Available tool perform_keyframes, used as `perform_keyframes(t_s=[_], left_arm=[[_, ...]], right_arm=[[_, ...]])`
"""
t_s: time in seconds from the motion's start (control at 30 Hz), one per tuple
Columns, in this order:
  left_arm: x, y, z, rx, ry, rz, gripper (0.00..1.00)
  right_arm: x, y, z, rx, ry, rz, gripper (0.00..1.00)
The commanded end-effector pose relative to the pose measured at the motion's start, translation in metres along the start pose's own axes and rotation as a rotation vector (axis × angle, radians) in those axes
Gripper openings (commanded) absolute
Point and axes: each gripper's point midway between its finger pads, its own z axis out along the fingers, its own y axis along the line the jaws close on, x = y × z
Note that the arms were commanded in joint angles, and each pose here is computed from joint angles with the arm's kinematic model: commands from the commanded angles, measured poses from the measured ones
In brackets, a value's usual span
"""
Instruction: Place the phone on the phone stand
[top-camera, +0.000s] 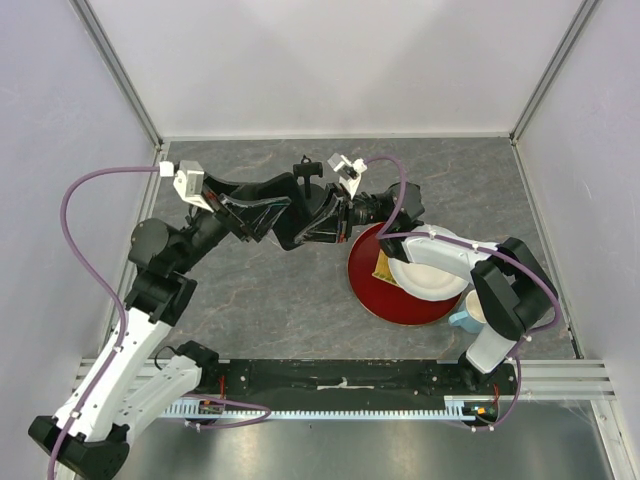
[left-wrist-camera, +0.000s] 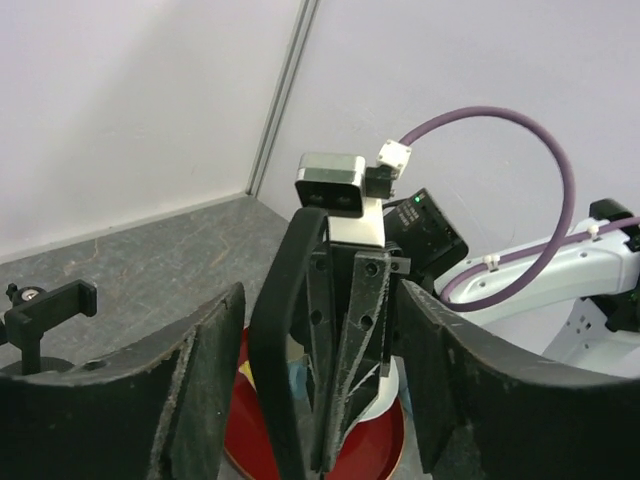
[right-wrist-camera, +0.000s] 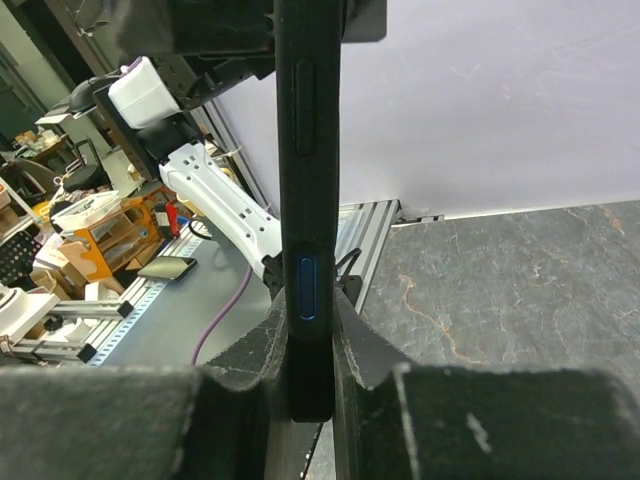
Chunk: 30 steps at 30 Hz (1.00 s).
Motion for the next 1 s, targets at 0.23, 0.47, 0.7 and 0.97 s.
perform_keyframes(t_s=[0.23, 0.47, 0.7, 0.97], left_arm=[[-0.001, -0.014, 0.01, 0.105, 0.08, 0.046, 0.5], [0.0, -0.023, 0.007, 0.143, 0.174, 0.053, 0.45], [0.002, -0.021, 0.004, 0.122, 0.226, 0.026, 0.42], [0.008, -0.015, 0.003, 0.102, 0.262, 0.02, 0.28]], right_arm=[[-0.026, 0.038, 0.0, -0.116, -0.044, -0.152, 0.0], [-0.023, 0.036, -0.001, -0.124, -0.029, -0.147, 0.0], [-0.02, 0.034, -0.001, -0.124, -0.024, -0.142, 0.0], [-0.019, 0.033, 0.0, -0.122, -0.02, -0.136, 0.0]])
